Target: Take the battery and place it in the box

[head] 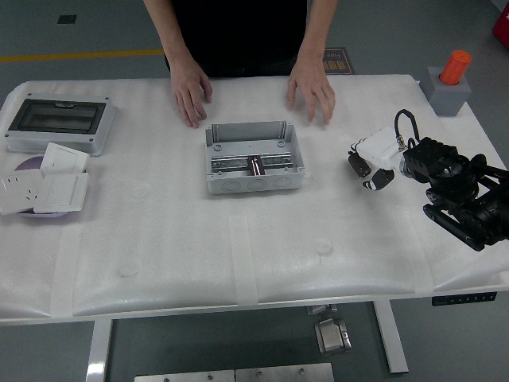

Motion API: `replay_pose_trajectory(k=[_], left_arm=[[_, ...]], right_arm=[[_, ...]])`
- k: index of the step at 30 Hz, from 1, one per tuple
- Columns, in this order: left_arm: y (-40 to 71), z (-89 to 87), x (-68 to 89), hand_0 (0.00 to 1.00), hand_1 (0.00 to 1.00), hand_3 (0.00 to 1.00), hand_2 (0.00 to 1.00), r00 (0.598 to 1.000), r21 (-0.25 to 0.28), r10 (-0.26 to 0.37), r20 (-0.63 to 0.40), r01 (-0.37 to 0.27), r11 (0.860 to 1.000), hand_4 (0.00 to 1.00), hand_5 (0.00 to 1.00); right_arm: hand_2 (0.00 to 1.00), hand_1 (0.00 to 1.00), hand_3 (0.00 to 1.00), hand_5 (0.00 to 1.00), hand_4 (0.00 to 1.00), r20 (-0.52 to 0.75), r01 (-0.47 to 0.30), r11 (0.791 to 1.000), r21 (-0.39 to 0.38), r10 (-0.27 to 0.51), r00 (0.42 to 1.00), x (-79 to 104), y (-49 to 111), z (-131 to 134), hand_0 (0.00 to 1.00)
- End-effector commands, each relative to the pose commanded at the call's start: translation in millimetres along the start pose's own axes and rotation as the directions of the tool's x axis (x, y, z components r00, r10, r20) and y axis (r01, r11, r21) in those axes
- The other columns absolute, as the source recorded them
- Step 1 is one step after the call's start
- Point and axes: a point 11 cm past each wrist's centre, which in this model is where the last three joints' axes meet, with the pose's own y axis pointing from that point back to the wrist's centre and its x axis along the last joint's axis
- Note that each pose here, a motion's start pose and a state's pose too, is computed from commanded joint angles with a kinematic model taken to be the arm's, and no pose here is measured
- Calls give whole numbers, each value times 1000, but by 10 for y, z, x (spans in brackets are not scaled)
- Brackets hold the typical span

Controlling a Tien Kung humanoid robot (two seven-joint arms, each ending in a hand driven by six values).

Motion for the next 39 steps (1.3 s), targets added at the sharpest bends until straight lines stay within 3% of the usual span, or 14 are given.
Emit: replay_pose_trajectory(k=[14,15,20,21,39], left_arm=[[0,73,-33,590,631,719,577,1000,-29,-1,15,1,1000,682,261],[0,78,-32,590,629,718,576,1000,-30,-1,15,1,1000,681,262],[-1,101,-35,590,629,718,576,1000,-37,-1,17,1,999,681,262],[-1,104,-37,590,627,718,577,1000,-38,-1,18,2,999,682,262],[0,152,-57,589,626,717,574,1000,-53,-6,25,7,999,682,263]], right_arm=[[781,525,816,382,737,-5,-34,999,-11,34,999,85,0,39,570],[771,526,779,428,683,-6,-36,999,-11,35,999,85,0,39,574],[771,526,779,428,683,-10,-39,999,-13,39,999,86,0,40,574],[761,524,737,445,625,-10,-39,999,-14,39,999,86,0,43,560],[751,516,710,409,601,3,-27,999,-17,27,1000,41,-19,18,551]])
